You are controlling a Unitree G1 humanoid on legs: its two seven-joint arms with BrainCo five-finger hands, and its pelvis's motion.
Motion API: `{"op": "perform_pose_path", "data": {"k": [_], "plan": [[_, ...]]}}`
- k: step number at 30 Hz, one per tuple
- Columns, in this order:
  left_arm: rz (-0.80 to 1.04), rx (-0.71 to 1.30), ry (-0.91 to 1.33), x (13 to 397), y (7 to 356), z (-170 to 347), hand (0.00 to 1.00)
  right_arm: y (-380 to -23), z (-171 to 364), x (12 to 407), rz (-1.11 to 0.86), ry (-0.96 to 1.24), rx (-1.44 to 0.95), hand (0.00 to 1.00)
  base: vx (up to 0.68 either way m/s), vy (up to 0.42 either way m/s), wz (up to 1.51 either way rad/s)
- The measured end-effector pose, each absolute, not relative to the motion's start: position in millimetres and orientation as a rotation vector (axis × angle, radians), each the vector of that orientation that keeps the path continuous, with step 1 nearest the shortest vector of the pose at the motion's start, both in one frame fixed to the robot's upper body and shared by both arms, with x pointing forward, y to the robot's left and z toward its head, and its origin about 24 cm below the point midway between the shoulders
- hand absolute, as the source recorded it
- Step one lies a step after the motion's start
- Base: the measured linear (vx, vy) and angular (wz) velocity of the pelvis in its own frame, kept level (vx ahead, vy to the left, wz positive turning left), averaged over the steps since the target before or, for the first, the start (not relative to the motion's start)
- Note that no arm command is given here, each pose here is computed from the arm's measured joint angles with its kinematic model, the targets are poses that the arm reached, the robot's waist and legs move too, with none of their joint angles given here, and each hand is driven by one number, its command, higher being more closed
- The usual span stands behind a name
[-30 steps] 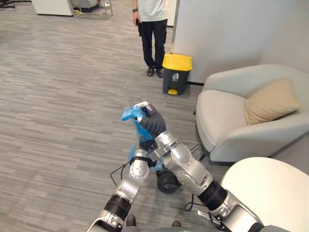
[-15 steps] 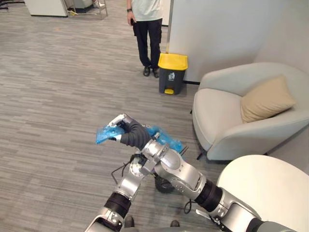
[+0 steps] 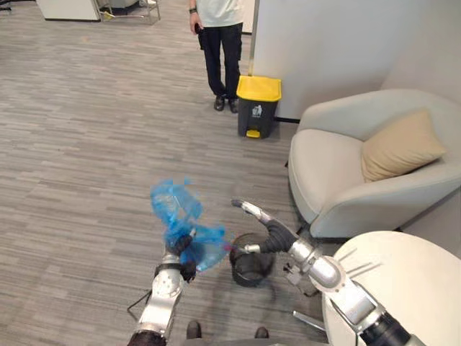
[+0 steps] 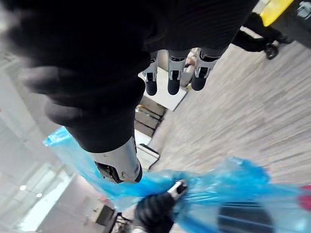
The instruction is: Gather rubbish on tea table into small bin, then transfer packed bag to large trash can.
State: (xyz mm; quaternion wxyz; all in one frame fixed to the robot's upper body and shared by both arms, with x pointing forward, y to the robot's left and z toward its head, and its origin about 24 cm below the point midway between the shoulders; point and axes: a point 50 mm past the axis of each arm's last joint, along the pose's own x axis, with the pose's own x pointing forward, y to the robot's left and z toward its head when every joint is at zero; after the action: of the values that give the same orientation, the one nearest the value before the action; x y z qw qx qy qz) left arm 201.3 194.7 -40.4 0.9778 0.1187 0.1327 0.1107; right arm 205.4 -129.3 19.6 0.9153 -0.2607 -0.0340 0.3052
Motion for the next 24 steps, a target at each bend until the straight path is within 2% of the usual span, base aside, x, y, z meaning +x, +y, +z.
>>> {"op": "perform_pose_path", "data": {"k": [3,9,14,18,24], "plan": [[0.24,0.222,0.294,195.2,200.7,-46.1,1.0,-155.4,-9.1,200.7,0.524,0.09,-0.528,0.0,-0.01,0.014,0.45],[0.207,0.198,0.405,174.4,208.1,-66.7,1.0,-229.3,-69.9,176.1,0.024,0.454,-0.38,0.0,0.04,0.066,0.99],[0.277,0.187,0.541,130.0,231.3,-84.3,1.0,-237.8,-91.9,158.7,-0.149,0.577,-0.287,0.0,0.16,0.143,0.15],[0.265,0.191,0.564,115.6,233.3,-83.4,1.0,-241.5,-96.8,140.6,-0.231,0.63,-0.253,0.0,0.22,0.187,0.21],[0.238,0.242,0.461,137.5,240.5,-63.7,1.0,-218.1,-92.9,135.9,-0.253,0.585,-0.168,0.0,0.31,0.051,0.36]]}}
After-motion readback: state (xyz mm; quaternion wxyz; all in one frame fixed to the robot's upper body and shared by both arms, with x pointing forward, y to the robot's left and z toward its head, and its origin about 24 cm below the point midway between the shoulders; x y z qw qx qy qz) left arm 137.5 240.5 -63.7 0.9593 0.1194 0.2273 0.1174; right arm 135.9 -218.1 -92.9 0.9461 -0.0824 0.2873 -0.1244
